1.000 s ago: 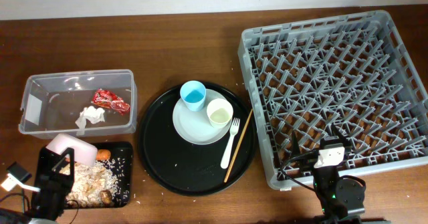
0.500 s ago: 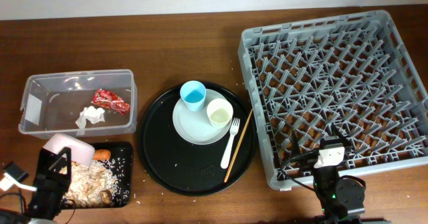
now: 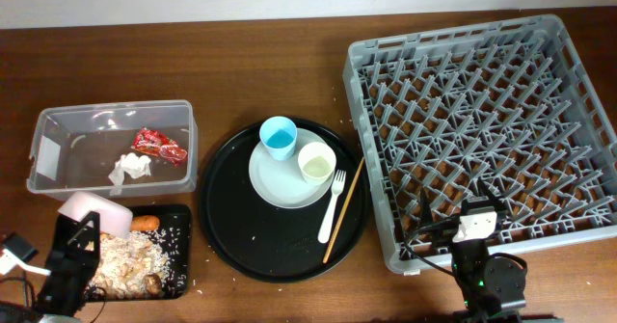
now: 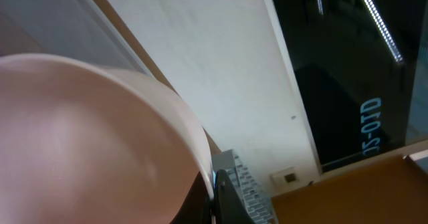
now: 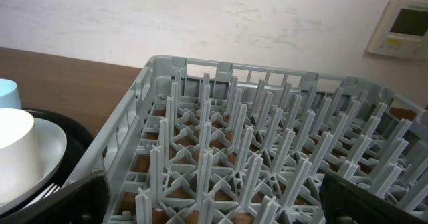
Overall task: Sort waste into correct bins and load items into the dishwasher rack
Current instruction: 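Tip the pink bowl over the black tray to dump the rice, then carry the empty pink bowl back toward the round tray, then lower the pink bowl onto the round tray and open the left gripper, then grasp the light blue cup with the left gripper and lift it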
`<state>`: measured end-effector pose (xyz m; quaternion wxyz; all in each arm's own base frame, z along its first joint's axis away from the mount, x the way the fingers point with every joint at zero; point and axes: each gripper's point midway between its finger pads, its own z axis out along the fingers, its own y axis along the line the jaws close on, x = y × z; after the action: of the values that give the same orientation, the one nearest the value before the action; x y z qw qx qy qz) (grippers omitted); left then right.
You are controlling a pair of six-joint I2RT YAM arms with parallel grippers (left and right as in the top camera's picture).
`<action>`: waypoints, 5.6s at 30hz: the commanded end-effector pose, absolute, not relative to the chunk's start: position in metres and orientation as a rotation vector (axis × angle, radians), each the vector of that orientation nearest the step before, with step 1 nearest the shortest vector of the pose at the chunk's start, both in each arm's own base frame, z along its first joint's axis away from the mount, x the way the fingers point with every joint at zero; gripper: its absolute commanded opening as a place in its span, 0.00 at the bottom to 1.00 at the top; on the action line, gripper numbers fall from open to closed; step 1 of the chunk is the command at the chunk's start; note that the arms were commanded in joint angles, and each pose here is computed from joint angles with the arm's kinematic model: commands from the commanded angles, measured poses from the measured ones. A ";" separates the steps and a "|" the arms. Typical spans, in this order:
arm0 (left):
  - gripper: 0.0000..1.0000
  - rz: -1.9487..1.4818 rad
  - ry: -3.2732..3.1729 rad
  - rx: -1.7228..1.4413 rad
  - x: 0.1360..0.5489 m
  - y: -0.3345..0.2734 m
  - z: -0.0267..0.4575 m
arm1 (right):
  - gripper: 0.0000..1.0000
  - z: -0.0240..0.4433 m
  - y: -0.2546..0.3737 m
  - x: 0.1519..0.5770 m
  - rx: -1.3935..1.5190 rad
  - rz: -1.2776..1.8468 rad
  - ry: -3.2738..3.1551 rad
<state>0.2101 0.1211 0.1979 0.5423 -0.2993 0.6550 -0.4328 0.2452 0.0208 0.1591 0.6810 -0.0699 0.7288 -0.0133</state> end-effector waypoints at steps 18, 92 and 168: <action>0.00 -0.926 1.857 -0.565 0.270 0.100 0.259 | 0.99 0.156 0.018 0.245 -0.149 -0.043 1.641; 0.99 -0.185 2.544 0.245 0.269 -0.167 0.201 | 0.99 0.156 0.018 0.245 -0.149 -0.043 1.643; 0.23 -0.214 2.685 -0.200 0.393 -0.144 0.065 | 0.99 0.156 0.018 0.245 -0.149 -0.043 1.643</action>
<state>0.3938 -0.1433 0.0718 0.2265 -0.0748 0.9682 -0.0760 0.2452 0.0208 0.1591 0.6810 -0.0698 0.7289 -0.0131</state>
